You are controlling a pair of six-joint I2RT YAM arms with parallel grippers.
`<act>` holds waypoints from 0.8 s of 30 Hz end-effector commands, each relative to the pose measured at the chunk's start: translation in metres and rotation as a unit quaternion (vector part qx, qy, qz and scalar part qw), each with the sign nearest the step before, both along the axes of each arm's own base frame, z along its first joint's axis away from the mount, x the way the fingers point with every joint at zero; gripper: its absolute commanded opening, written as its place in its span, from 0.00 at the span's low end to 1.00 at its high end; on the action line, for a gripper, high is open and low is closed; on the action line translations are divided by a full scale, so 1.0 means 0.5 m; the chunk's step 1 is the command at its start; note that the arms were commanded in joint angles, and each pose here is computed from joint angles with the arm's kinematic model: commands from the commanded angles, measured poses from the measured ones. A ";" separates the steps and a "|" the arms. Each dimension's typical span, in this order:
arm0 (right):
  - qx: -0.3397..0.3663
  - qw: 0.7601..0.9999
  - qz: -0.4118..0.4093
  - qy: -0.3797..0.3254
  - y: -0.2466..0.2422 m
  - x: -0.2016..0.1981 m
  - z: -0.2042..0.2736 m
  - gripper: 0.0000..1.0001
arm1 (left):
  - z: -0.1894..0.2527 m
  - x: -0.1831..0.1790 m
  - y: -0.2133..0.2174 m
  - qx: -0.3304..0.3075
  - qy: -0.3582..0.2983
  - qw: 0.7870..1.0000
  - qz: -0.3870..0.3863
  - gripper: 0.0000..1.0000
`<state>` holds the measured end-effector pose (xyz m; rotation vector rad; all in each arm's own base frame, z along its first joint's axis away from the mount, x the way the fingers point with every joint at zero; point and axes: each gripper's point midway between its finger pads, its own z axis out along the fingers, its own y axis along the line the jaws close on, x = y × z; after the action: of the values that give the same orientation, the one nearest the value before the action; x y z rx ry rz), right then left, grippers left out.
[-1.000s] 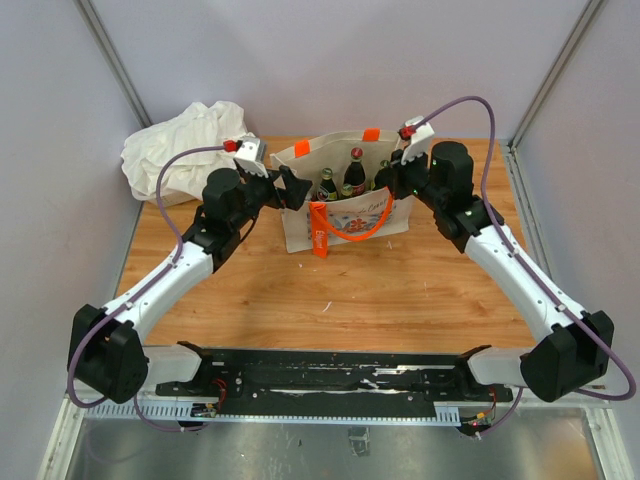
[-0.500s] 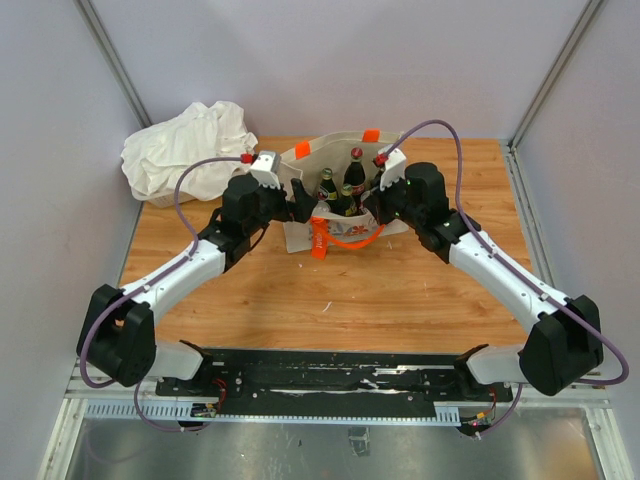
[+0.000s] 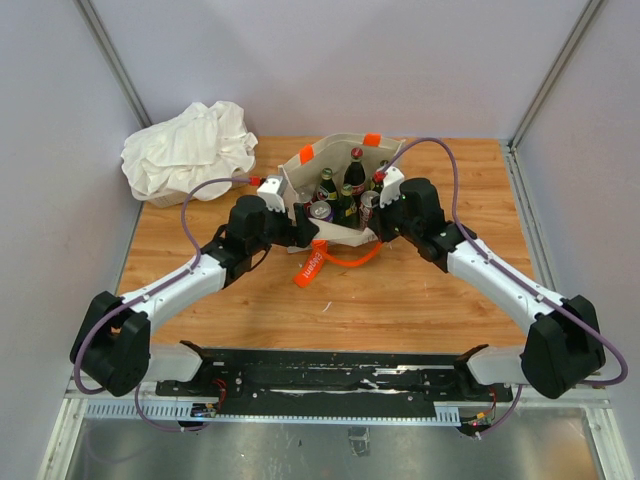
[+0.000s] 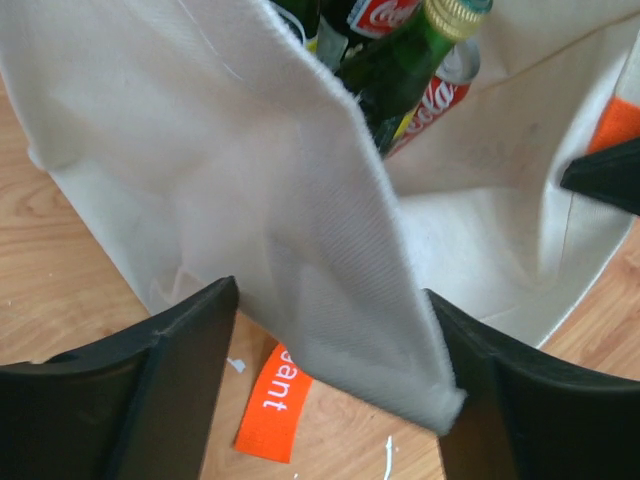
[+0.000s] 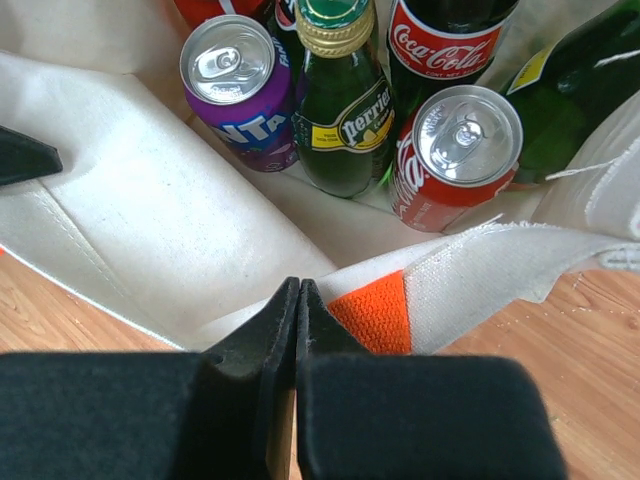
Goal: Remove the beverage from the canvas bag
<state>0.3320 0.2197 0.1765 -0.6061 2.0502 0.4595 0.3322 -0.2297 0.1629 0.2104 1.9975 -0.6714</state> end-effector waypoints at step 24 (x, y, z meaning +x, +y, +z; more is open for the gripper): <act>-0.097 0.987 -0.089 0.089 -0.057 0.028 -0.137 0.05 | -0.189 -0.066 0.023 0.071 0.138 0.988 -0.009 0.02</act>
<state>0.3362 0.2254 0.0995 -0.5549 2.2842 0.4302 0.3198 -0.2313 0.1010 0.1760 2.1656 -0.6747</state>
